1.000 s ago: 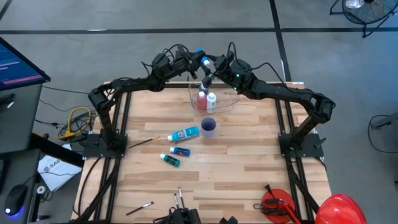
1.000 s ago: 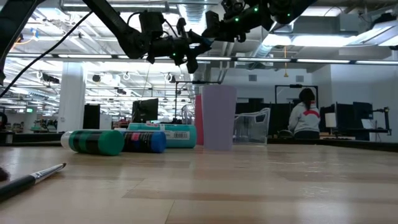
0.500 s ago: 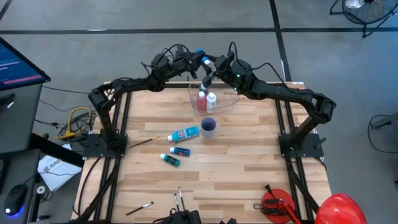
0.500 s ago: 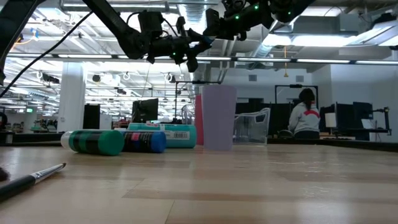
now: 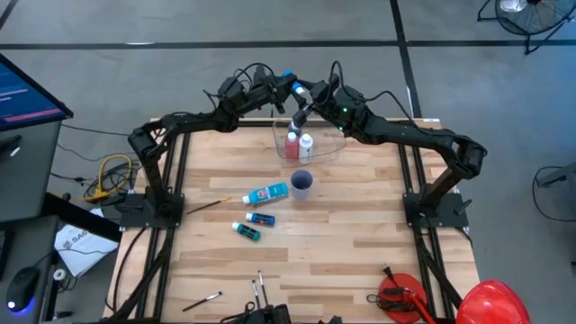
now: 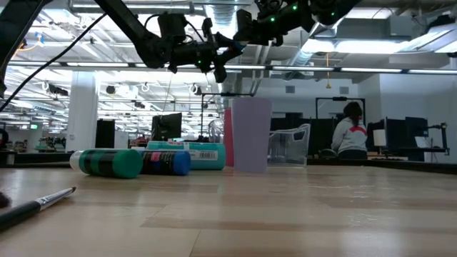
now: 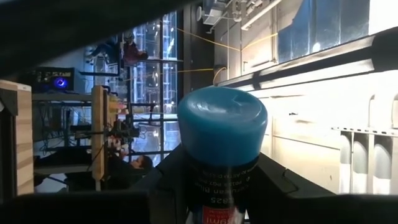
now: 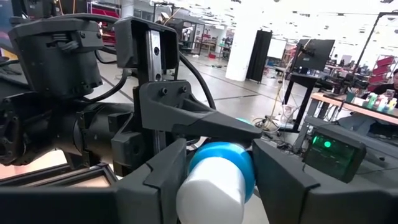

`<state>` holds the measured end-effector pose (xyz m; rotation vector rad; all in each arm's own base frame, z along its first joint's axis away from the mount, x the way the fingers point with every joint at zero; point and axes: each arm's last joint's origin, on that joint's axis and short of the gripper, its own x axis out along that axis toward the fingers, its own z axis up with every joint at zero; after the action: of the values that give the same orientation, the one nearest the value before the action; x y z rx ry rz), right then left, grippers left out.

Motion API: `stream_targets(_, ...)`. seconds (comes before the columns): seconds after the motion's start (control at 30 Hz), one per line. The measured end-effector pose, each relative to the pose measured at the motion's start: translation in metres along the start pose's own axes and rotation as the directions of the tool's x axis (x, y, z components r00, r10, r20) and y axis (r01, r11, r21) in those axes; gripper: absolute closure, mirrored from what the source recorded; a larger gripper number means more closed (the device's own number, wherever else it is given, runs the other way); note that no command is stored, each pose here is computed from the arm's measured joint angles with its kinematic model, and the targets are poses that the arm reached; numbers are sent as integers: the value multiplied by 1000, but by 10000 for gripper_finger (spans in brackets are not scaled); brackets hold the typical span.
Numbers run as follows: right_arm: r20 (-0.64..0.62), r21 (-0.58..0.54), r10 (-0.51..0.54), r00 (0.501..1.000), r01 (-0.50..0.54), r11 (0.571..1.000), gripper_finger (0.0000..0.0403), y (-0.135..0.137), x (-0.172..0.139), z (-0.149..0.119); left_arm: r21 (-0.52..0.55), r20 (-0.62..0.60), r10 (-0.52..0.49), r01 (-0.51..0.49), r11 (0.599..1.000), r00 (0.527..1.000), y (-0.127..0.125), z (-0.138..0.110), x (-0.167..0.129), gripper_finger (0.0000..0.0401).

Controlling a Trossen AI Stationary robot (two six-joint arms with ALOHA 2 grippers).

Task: Pick & Place Paint Supplies
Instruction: Adjust the blue paint bottle in the transparent bin

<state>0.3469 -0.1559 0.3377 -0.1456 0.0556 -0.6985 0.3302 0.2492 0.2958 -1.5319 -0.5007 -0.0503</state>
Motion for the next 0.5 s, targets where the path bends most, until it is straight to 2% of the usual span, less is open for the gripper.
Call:
stream_targets(0.23, -17, -3, 1, 1000, -1, 1000, 247, 0, 0, -2, 6, -28, -2, 3, 1000, 1000, 0, -1, 0, 299)
stream_targets(0.37, -60, -5, -74, 995, 74, 997, 251, 0, 0, -5, 5, -52, 5, -5, 1000, 999, 0, -2, 0, 299)
stream_targets(0.5, -67, -1, -79, 995, 79, 997, 263, 1, 0, -6, 9, -50, 6, -6, 1000, 999, 1, -2, 0, 299)
